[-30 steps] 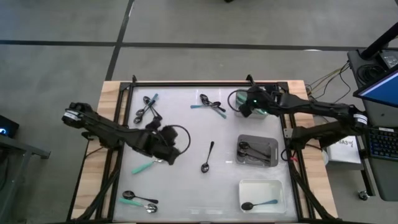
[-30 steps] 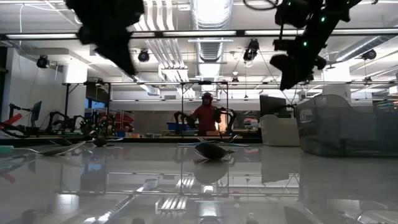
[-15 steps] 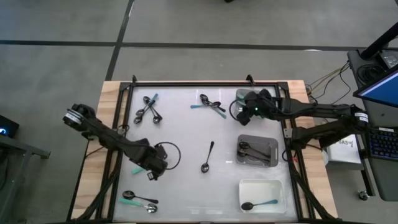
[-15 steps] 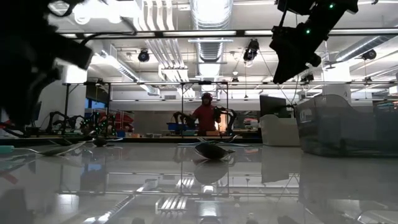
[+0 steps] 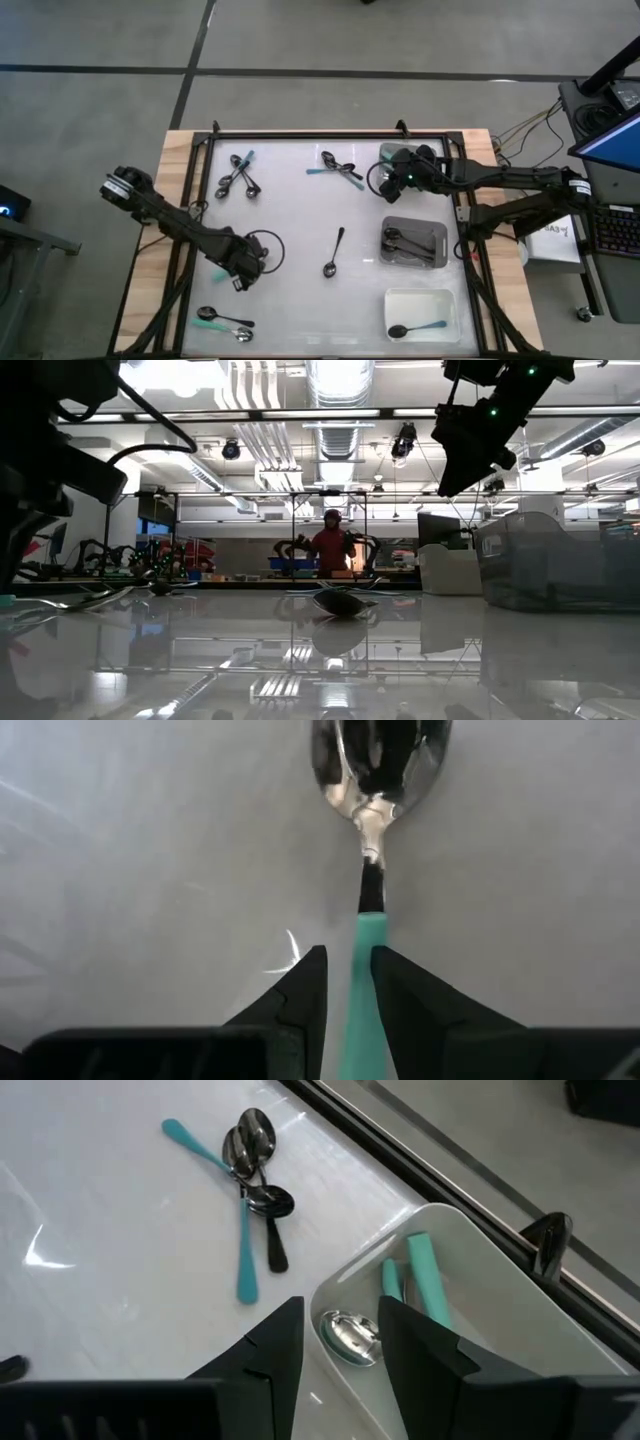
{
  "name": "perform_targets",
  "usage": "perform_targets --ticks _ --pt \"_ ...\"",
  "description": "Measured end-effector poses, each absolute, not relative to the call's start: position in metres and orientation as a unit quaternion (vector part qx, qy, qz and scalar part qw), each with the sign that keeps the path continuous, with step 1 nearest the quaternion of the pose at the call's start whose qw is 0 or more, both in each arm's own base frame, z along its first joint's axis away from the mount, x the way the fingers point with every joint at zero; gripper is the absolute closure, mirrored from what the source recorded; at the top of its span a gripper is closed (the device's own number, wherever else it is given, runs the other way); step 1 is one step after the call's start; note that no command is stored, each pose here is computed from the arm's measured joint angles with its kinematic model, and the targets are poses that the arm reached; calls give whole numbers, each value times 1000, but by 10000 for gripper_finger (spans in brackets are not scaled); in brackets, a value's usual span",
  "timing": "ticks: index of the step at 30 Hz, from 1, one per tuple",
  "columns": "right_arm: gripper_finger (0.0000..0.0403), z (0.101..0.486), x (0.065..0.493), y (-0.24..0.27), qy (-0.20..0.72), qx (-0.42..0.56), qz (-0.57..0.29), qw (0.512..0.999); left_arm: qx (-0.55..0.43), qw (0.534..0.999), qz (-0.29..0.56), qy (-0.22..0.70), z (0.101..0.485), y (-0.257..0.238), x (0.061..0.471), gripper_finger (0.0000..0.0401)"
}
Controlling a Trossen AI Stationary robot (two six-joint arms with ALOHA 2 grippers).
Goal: Sort silverware by color (type)
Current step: Put the light blue spoon into the gray bin
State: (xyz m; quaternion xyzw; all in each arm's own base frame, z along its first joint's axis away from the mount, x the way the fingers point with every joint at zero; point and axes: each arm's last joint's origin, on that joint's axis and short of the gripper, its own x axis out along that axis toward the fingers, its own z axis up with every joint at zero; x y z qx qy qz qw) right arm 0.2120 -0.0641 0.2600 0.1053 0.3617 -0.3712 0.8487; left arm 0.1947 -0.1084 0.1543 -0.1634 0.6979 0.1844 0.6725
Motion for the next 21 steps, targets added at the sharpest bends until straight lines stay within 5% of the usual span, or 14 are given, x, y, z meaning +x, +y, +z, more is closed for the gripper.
perform_targets --ticks 21 --pt "280 260 212 -64 362 105 -371 849 -179 680 171 690 155 -114 203 330"
